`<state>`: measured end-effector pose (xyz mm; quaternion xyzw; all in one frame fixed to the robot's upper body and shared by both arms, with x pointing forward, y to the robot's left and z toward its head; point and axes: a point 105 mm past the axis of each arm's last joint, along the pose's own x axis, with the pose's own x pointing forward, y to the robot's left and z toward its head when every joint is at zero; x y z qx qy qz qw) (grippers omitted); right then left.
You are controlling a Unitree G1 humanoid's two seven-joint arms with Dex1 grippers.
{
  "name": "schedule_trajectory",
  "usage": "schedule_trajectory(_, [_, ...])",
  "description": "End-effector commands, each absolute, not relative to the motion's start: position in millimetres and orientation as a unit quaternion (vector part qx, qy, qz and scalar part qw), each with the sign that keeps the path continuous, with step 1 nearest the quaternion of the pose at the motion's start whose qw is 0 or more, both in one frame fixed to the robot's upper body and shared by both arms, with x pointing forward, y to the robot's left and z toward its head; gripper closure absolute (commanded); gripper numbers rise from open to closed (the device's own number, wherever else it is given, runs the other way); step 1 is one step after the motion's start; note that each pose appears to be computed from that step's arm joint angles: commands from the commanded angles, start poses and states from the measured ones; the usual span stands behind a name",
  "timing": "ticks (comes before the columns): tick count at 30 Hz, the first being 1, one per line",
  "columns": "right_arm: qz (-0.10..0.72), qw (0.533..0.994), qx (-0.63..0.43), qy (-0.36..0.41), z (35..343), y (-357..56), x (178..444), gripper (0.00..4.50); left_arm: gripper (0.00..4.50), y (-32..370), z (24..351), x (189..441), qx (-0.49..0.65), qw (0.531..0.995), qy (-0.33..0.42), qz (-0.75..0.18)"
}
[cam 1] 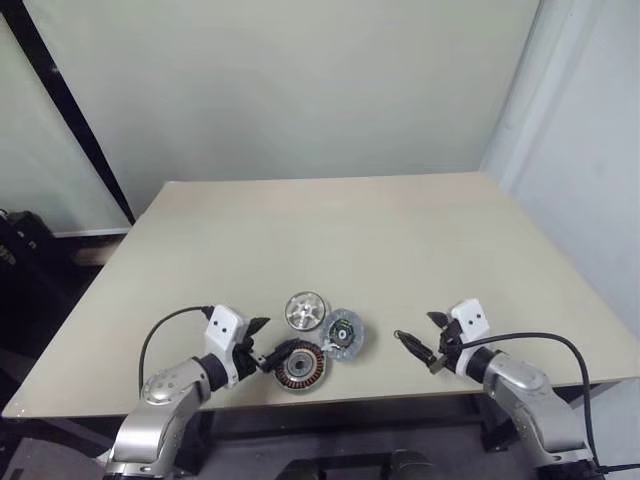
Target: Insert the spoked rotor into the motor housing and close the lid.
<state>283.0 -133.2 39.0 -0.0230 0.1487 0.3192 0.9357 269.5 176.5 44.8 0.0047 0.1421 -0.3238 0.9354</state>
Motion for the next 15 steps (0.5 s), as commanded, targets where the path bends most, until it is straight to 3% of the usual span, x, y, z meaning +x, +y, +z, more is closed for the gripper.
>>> schedule_trajectory(1, [0.323,0.938,-0.038,0.122,51.7,-130.4,289.9,0.02,0.0,180.8,58.6,275.9,0.02,0.94,0.115,-0.32])
schedule_trajectory(9, [0.327,0.938,-0.036,0.112,57.7,-127.0,293.5,0.02,0.0,180.1,59.5,271.7,-0.003,0.941,0.11,-0.321])
schedule_trajectory(15, [0.316,0.937,-0.039,0.144,45.2,-127.1,295.1,0.02,0.0,183.0,42.3,248.7,-0.023,0.928,0.149,-0.34])
